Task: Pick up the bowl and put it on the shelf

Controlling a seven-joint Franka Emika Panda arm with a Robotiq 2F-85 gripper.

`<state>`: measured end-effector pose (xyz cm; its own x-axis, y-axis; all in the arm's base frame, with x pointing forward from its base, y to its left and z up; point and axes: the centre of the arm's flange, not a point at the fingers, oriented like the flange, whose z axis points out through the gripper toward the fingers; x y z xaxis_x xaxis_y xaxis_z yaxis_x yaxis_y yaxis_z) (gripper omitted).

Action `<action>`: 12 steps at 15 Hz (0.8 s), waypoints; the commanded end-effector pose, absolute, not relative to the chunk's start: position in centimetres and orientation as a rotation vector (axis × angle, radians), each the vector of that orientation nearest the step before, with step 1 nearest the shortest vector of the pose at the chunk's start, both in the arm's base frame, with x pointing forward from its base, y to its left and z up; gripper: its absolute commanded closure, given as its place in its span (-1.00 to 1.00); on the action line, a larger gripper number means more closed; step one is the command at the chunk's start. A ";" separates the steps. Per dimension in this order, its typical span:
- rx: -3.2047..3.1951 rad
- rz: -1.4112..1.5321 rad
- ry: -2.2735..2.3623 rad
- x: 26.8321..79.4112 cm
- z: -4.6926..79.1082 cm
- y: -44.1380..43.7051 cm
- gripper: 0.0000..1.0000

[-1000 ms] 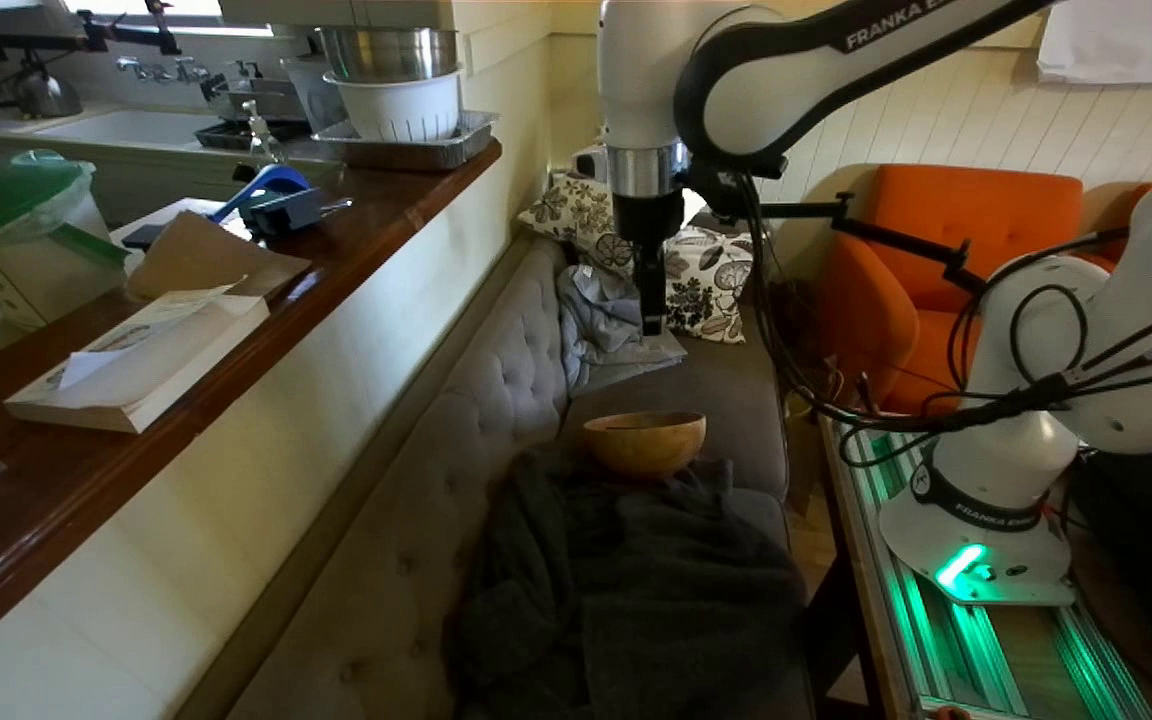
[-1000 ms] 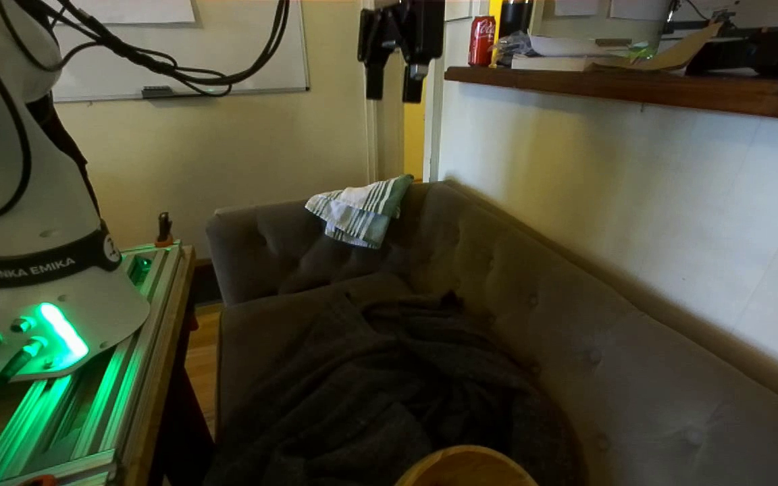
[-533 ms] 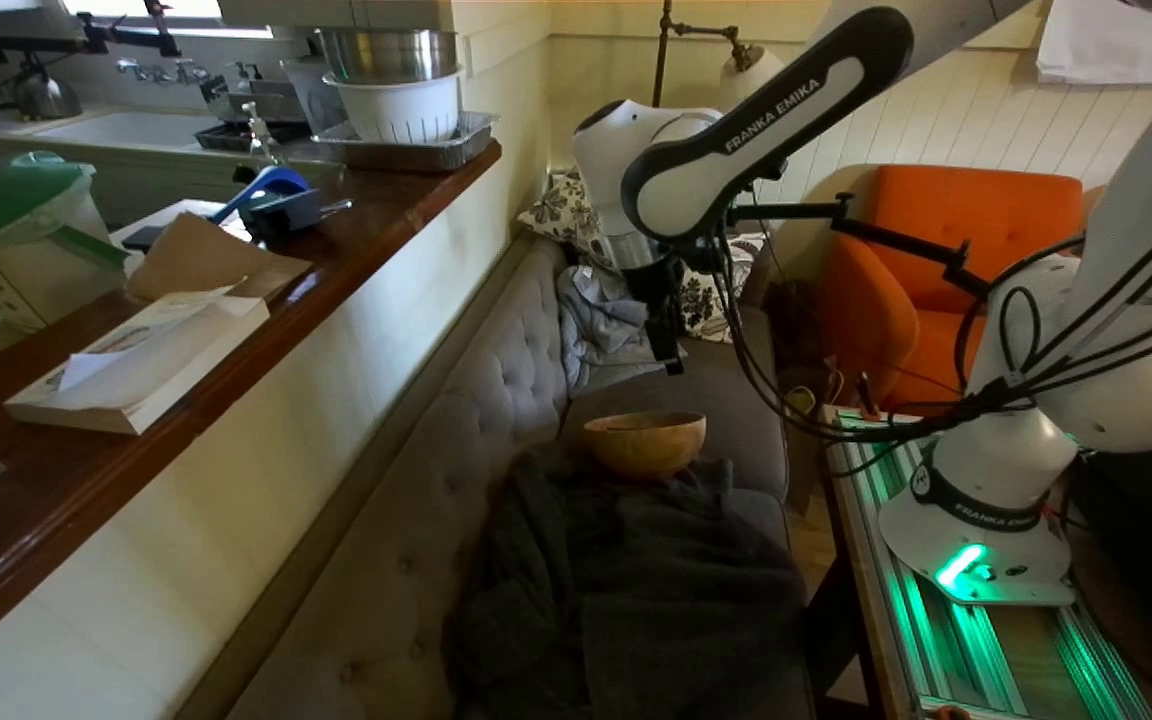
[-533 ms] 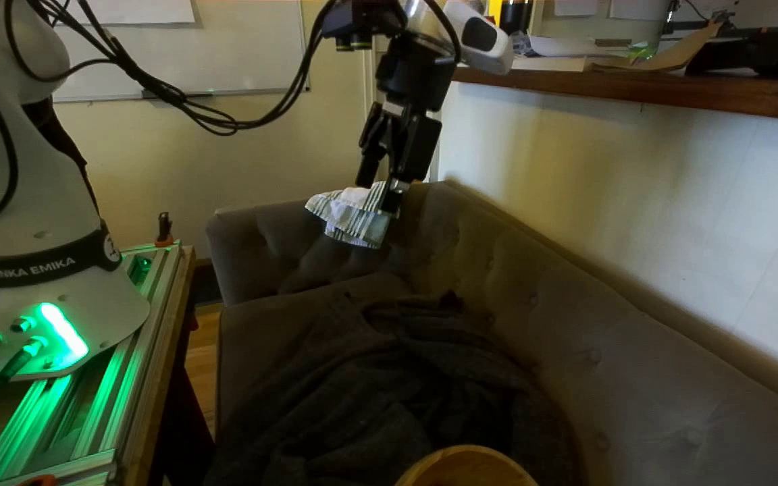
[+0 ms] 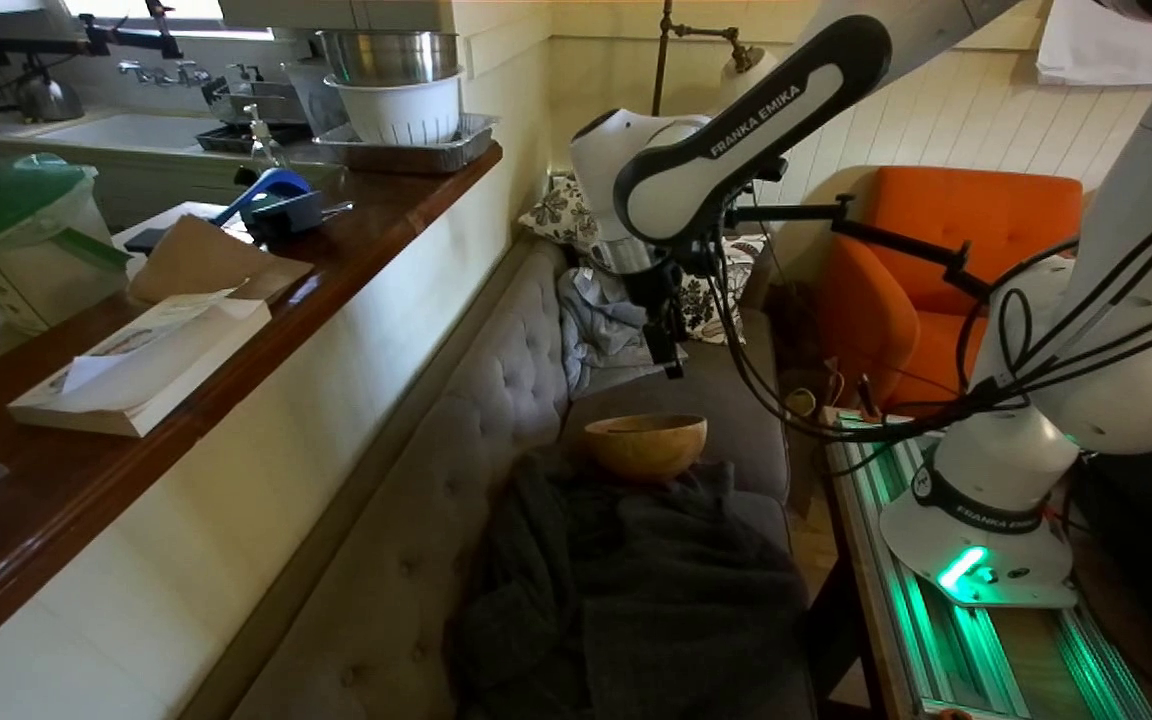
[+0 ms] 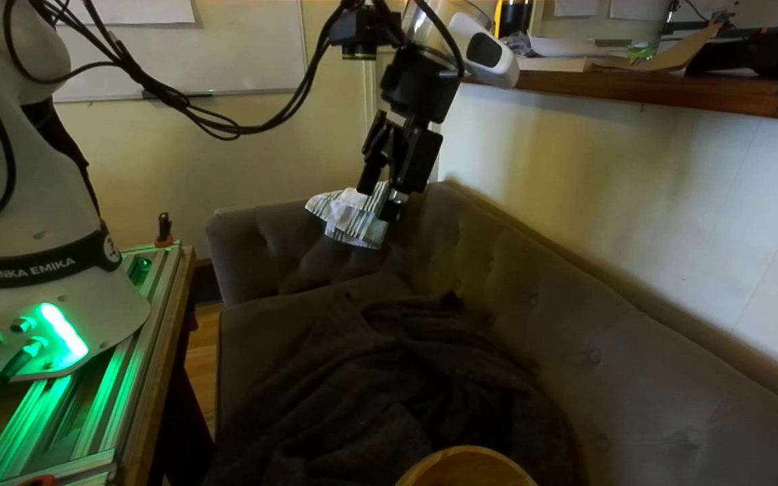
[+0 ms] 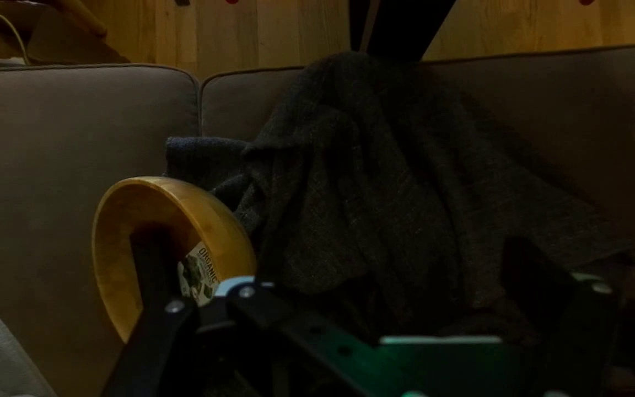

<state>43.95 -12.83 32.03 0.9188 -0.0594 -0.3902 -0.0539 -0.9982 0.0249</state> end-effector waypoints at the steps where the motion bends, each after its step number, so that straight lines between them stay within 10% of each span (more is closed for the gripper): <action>1: 3.224 -0.688 -0.081 42.8 30.2 -17.6 -1.00; 12: 3.448 -1.301 -0.334 39.8 17.5 -29.9 -1.00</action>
